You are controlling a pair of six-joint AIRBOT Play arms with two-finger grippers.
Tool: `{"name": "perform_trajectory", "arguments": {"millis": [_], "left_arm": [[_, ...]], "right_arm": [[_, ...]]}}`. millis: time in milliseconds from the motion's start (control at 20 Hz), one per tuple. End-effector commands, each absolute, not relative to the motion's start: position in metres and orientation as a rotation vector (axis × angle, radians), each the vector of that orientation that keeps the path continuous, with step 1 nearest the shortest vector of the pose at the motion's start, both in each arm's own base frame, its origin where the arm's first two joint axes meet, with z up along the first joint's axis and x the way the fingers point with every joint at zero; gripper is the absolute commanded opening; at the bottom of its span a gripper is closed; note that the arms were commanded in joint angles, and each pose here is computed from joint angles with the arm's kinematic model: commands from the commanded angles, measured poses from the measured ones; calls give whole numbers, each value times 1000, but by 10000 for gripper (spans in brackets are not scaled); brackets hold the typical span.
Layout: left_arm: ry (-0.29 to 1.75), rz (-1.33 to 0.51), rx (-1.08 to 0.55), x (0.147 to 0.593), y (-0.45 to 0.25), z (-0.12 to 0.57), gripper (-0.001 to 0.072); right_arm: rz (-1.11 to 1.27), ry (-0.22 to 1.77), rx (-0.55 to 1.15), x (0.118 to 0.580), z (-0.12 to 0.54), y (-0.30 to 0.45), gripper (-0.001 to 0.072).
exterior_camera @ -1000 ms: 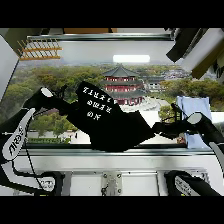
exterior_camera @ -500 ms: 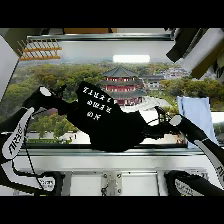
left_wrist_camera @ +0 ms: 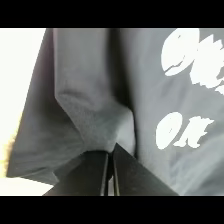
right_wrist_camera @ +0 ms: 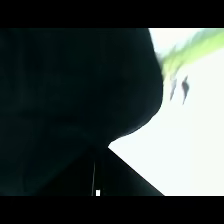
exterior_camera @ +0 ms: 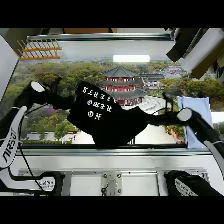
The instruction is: Fold the clothes and pants, and hang the long-sleeved shirts on hangers.
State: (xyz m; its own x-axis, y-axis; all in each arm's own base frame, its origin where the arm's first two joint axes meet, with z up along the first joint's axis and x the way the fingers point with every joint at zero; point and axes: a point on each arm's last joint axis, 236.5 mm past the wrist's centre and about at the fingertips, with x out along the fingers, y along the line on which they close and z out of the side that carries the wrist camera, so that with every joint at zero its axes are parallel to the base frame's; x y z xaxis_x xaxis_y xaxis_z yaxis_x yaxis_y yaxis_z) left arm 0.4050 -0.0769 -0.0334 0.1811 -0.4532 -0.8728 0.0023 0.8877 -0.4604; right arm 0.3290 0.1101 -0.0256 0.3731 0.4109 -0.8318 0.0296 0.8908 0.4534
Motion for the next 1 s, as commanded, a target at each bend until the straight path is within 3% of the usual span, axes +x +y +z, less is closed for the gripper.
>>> {"name": "perform_trajectory", "arguments": {"millis": [0, 100, 250, 450, 700, 800, 950], "left_arm": [[1108, -314, -302, 436, -45, 74, 9], [891, -293, -241, 445, -29, 167, 9], [567, -271, -145, 422, -24, 305, 9], [259, -273, -54, 358, -40, 424, 9], [118, -265, -29, 311, -47, 465, 9], [147, -255, -56, 325, -43, 445, 9], [341, -264, -120, 380, -40, 365, 9]], "right_arm": [[160, 884, 305, 366, 94, 43, 9], [83, 686, 279, 371, 182, 4, 9], [4, 405, 240, 346, 301, -27, 8], [0, 220, 183, 297, 371, -16, 8], [21, 294, 207, 269, 358, -2, 8], [34, 453, 257, 268, 320, 3, 8], [96, 763, 358, 271, 234, 20, 8]]}}
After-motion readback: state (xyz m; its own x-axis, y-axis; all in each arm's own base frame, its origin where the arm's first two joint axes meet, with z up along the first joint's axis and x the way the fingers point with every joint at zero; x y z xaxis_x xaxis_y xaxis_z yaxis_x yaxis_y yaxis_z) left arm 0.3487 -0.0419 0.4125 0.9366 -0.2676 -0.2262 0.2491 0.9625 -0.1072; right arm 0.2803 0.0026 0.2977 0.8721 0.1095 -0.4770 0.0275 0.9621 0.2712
